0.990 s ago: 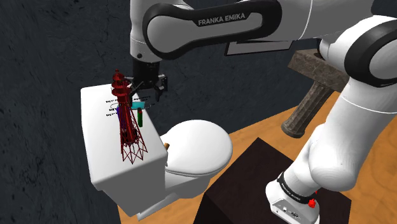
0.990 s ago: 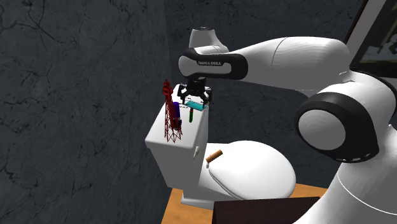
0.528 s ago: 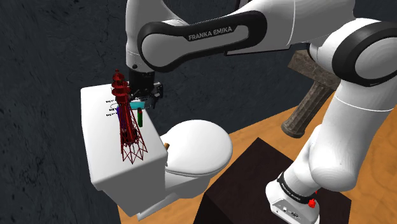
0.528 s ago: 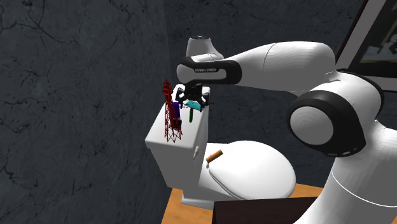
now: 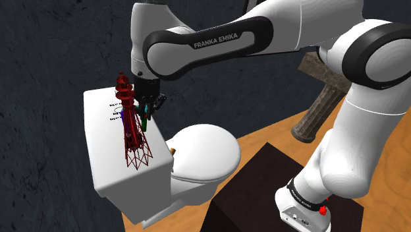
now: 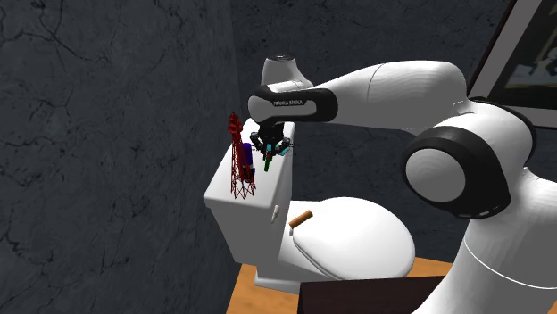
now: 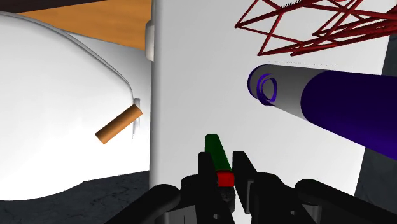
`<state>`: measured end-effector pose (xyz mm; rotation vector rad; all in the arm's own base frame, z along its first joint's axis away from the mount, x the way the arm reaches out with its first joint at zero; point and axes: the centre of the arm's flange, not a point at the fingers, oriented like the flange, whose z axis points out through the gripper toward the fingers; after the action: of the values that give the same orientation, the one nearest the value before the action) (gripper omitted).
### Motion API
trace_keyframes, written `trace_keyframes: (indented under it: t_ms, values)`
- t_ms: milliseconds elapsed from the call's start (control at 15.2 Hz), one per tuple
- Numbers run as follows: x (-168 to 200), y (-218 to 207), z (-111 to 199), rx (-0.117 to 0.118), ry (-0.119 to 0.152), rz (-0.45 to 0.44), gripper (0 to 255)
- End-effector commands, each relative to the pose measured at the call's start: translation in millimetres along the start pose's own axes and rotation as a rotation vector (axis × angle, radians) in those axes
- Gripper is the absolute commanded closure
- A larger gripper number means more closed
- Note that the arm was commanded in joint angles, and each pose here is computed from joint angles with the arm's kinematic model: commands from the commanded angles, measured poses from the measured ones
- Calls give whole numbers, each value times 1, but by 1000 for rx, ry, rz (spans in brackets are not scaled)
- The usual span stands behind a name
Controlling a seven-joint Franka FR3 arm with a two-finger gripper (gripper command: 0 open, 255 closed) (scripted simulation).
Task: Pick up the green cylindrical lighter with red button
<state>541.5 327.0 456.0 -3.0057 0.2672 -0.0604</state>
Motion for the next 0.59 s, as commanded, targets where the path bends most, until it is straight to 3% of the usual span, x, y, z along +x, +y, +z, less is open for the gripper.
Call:
trace_keyframes:
  t_ms: [0, 264, 528]
  values:
    - [0, 0, 0, 0, -1, 0, 255]
    - [0, 0, 1, 0, -1, 0, 255]
    - [1, -2, -20, 0, -1, 0, 255]
